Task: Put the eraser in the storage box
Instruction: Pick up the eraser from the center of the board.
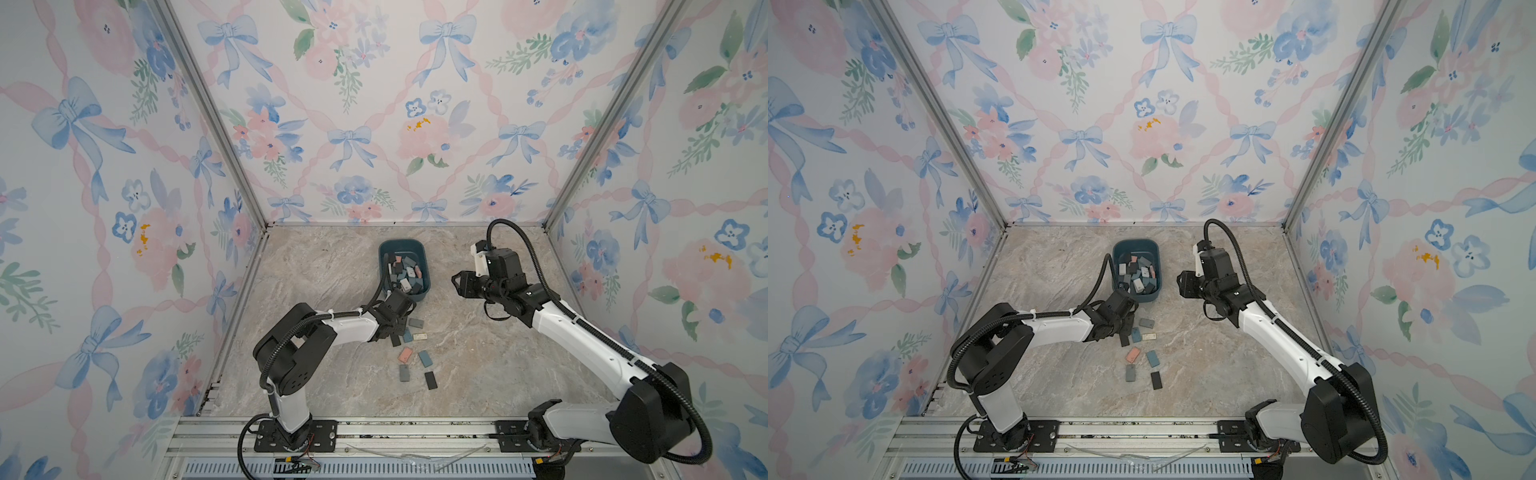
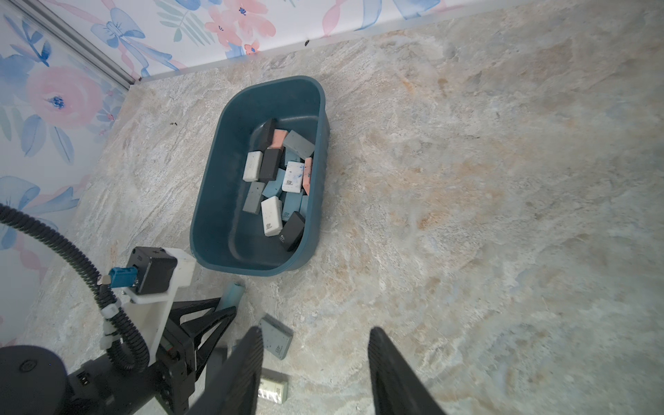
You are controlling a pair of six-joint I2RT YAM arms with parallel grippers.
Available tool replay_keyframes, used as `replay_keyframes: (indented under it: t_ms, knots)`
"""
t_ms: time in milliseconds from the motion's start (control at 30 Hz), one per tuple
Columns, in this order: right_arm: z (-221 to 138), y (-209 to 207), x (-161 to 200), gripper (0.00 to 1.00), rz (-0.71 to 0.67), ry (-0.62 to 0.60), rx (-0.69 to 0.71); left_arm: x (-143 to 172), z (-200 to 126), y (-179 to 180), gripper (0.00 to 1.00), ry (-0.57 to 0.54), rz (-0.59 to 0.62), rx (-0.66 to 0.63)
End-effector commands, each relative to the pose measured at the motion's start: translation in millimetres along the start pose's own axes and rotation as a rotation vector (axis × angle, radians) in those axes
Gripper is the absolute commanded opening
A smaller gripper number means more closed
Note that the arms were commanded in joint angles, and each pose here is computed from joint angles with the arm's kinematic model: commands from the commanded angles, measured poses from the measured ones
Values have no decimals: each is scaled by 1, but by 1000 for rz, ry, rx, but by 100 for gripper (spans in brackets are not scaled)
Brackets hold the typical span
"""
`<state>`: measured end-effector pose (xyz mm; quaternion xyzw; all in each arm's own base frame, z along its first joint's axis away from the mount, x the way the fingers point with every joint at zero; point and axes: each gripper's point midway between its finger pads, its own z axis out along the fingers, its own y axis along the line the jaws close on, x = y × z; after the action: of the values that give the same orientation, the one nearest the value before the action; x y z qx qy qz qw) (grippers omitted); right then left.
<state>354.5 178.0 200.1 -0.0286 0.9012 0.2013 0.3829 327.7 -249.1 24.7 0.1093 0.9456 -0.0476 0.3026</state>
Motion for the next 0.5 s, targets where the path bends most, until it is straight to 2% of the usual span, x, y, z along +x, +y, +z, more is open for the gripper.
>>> replay_keyframes:
  t_ms: [0,467]
  knots:
    - [3,-1,0,50,17,10,-5,1,-2,0,20,10,-2,-8]
    - [6,1,0,50,29,18,-17,-10,-19,2,14,-31,-14,4]
